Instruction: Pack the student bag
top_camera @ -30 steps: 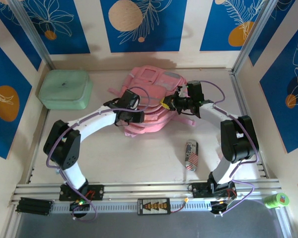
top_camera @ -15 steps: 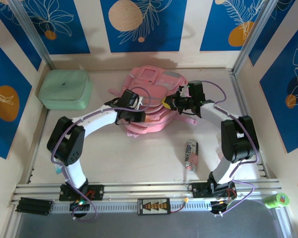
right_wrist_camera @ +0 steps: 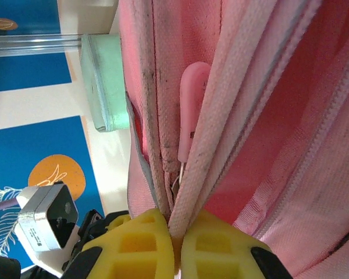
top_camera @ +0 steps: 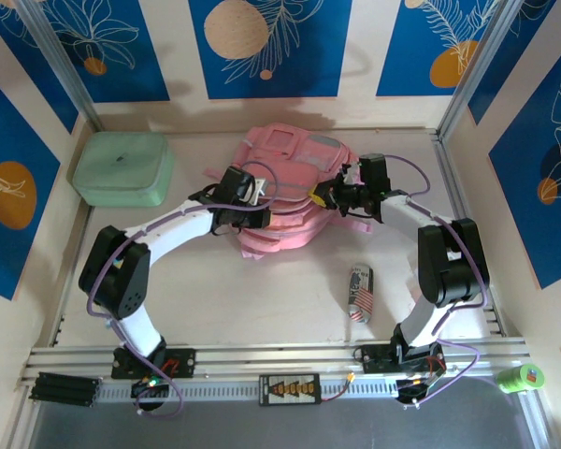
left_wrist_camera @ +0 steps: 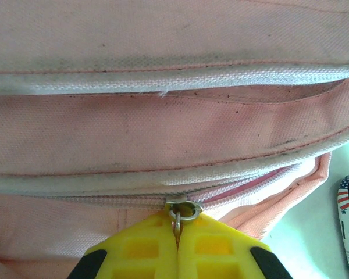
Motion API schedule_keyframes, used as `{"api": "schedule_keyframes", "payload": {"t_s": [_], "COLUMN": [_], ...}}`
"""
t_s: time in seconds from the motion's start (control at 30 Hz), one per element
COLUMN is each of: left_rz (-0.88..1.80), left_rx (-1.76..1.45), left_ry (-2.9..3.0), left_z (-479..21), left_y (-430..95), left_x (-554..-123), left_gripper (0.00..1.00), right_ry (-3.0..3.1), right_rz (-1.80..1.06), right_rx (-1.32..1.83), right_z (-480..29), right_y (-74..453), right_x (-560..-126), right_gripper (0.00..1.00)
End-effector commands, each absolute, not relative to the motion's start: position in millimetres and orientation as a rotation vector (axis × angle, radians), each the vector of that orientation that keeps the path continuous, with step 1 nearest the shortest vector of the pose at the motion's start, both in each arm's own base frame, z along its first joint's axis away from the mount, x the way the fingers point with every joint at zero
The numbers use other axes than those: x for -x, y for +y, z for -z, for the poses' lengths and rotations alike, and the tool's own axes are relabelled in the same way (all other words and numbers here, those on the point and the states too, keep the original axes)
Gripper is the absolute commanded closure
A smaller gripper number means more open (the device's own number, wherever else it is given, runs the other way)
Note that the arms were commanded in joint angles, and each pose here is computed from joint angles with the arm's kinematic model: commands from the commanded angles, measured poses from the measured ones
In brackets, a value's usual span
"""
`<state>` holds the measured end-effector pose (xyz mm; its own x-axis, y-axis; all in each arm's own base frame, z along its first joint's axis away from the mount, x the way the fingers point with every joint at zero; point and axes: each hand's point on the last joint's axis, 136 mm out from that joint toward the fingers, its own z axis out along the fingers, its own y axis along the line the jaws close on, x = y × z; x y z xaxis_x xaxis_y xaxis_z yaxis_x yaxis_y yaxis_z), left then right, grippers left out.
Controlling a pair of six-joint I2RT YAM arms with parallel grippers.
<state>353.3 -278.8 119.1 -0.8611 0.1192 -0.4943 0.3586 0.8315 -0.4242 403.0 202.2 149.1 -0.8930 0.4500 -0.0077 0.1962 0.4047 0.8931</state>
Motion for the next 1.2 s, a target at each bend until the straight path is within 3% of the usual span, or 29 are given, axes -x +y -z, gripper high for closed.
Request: {"api": "schedule_keyframes", "payload": {"t_s": [0.0,0.37,0.47,0.67,0.93,1.17], "left_rz": [0.628,0.579,0.690,0.805,0.915,0.940], "left_rx": [-0.321,-0.283,-0.323,-0.413,-0.472,-0.503], "left_ry": [2.590,2.628,2.571,2.483,2.442,2.460], "left_z": [-121,-114,-135,-168,-183,-175], "left_y": [-253,-229,-248,-290,-331,-344], "left_x": [-353,-356,-355,-349,-340,-336], "left_gripper": [1.00,1.00,1.00,1.00,1.00,1.00], "right_ry": [2.315,2.262,2.262,2.257,2.266,2.326], "right_rz": [-1.371,-1.321,-1.354,-1.434,-1.590,-1.351], "right_rx": [-0.632,-0.730,-0.729,-0.816,-0.884,-1.047], "right_z": [-161,-156,-157,-146,-144,-134], "right_y": [167,129,131,141,157,139], "right_x": [-420,-435,-429,-409,-386,-360], "right_gripper": [0.93,0.95,0.86,0.56,0.49,0.41]}}
